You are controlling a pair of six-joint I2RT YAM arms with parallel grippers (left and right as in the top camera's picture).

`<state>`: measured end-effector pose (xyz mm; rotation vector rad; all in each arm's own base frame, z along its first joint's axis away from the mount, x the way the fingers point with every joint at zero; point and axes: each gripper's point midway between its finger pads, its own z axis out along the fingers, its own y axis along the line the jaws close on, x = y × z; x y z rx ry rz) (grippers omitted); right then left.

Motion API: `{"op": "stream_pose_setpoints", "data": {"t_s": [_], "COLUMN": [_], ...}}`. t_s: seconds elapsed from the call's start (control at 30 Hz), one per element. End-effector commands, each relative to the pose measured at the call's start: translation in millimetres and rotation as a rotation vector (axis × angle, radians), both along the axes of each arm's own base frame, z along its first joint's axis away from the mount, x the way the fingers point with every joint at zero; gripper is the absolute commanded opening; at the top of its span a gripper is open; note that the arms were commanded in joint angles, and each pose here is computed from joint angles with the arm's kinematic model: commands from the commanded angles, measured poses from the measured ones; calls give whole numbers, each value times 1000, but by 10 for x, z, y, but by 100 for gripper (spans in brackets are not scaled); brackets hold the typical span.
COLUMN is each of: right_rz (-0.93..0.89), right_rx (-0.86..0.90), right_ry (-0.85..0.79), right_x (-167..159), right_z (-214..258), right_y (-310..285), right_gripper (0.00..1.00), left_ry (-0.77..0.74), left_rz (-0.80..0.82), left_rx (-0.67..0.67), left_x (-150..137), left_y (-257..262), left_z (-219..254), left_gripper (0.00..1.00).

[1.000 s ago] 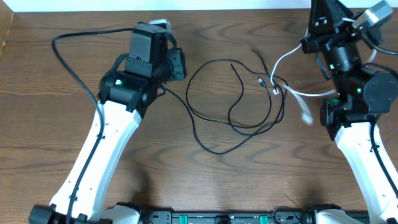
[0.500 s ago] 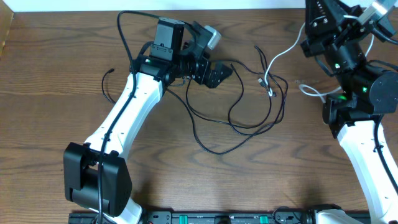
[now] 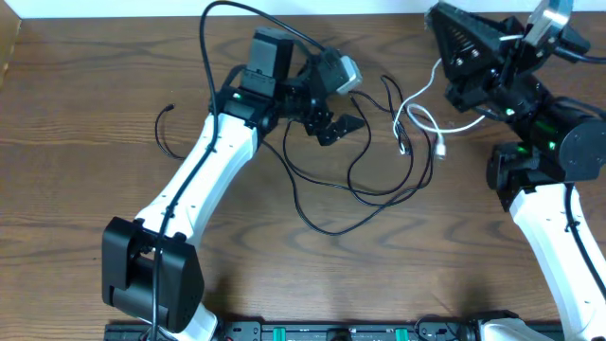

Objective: Untangle cables

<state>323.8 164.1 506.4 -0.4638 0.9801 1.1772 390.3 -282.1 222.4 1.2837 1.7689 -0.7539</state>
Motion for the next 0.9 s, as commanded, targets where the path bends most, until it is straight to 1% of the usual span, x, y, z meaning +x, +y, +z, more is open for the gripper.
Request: {"op": "stream_pose_setpoints", "data": {"t_s": [0.0,0.07,0.2,0.23,0.27,0.3,0.37,0.43,0.63,0.7,0.73,0.87], "right_rz": [99,139,195,198,198,199,208,221,267,286,296,325], "right_rx": [-23,-26,-15,-13,-14,-15,-30,-48,-48,-34,-19,61], "right_ry": [-37,-44,-44,-45,-44,-45,-46,-47,-15,-17,-12,0], "right_x": [-250,-333,-449,-457,-457,-458,-474,-494,-546,-594,-613,-679], "right_z": [121,136,176,181,180,178,158,132,124,157,181,306], "right_y": [110,129,137,136,136,138,154,176,195,185,174,105], "right_gripper": [1,1,1,1,1,1,1,1,1,1,1,1], "left_ry": [-28,-93,-236,-249,-256,-232,-201,-206,-360,-411,-435,-494], "left_rz": [-49,-106,-290,-296,-295,-282,-269,-275,-368,-395,-408,-449], "left_rx": [-12,5,-2,-11,-15,-21,-25,-20,23,34,39,50], "left_x": [-65,-104,-284,-281,-273,-272,-279,-286,-308,-308,-308,-338], "left_y": [-89,-108,-158,-170,-180,-179,-176,-172,-162,-165,-165,-200], "left_z": [51,37,62,85,100,102,93,84,58,60,60,60], "left_gripper": [99,99,100,93,80,77,77,77,77,78,80,80]}}
